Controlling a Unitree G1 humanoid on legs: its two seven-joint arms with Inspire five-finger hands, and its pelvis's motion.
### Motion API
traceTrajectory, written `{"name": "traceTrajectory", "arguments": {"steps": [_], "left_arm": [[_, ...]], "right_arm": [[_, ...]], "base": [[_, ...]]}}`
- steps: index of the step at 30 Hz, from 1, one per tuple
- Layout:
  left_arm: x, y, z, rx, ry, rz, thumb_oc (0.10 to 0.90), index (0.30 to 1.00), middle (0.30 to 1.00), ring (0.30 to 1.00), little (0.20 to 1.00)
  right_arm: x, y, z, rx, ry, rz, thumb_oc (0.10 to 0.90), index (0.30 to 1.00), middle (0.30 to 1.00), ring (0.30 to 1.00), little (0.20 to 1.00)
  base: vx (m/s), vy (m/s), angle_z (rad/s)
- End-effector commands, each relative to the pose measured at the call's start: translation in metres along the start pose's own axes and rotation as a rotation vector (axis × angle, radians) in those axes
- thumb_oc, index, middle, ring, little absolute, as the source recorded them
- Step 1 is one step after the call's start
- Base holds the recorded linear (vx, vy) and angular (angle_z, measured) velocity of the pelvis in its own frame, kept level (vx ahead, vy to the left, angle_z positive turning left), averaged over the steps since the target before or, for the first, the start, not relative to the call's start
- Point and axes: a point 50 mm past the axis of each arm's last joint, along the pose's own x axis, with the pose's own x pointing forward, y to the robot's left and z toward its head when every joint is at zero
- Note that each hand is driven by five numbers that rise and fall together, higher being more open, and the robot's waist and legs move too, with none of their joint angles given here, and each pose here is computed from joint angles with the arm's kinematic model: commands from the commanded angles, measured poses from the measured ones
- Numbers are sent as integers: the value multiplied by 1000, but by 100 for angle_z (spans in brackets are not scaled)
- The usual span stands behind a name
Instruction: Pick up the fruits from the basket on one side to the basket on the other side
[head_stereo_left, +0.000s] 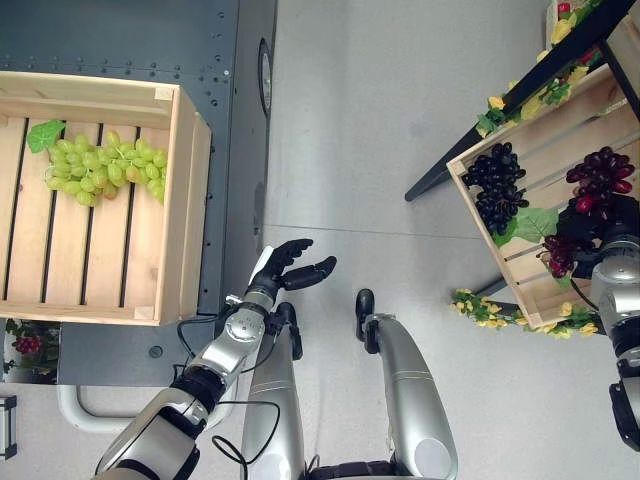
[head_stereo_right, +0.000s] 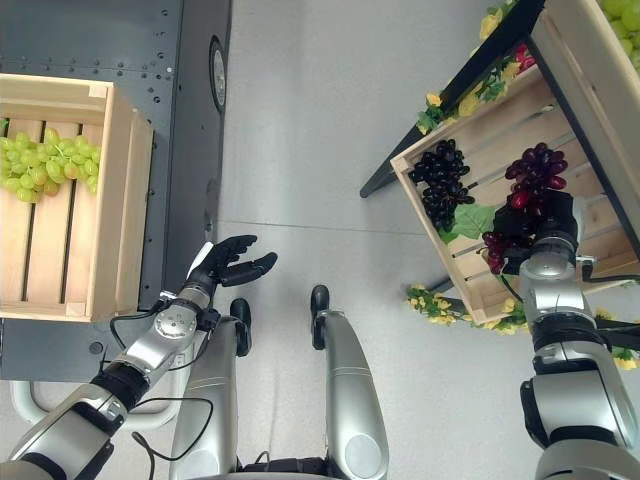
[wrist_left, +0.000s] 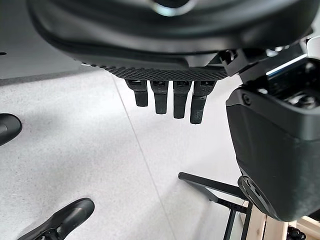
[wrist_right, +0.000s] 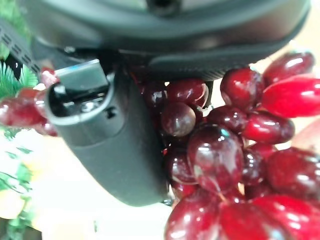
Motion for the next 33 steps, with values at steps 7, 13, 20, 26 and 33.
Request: {"name": "traceTrajectory", "arguments": {"steps": [7, 13, 20, 26, 33], "left_arm": [[-11, -16, 35, -67, -241, -81, 800, 900, 900, 900, 900], [-14, -17, 40, -68, -274, -95, 800, 900, 900, 900, 900], [-15, -17, 43, -68, -284, -97, 800, 900, 900, 900, 900], [-15, -19, 45, -77, -300, -107, 800, 900, 900, 900, 900], [-15, -23, 45, -88, -303, -119, 800, 900, 900, 900, 900]], "right_arm": [[10, -109, 37, -256, -40, -369, 400, 300, 300, 300, 300], [9, -121, 25, -298, 27, -420, 400, 300, 300, 300, 300], [5, -137, 17, -284, 77, -569, 800, 900, 900, 900, 900], [5, -136, 16, -285, 102, -587, 800, 900, 900, 900, 900], [7, -131, 9, -317, 156, -533, 800, 900, 900, 900, 900]], "base": [[0, 0, 0], [-1, 2, 1], [0, 0, 0], [0, 0, 0], [0, 0, 0]]}}
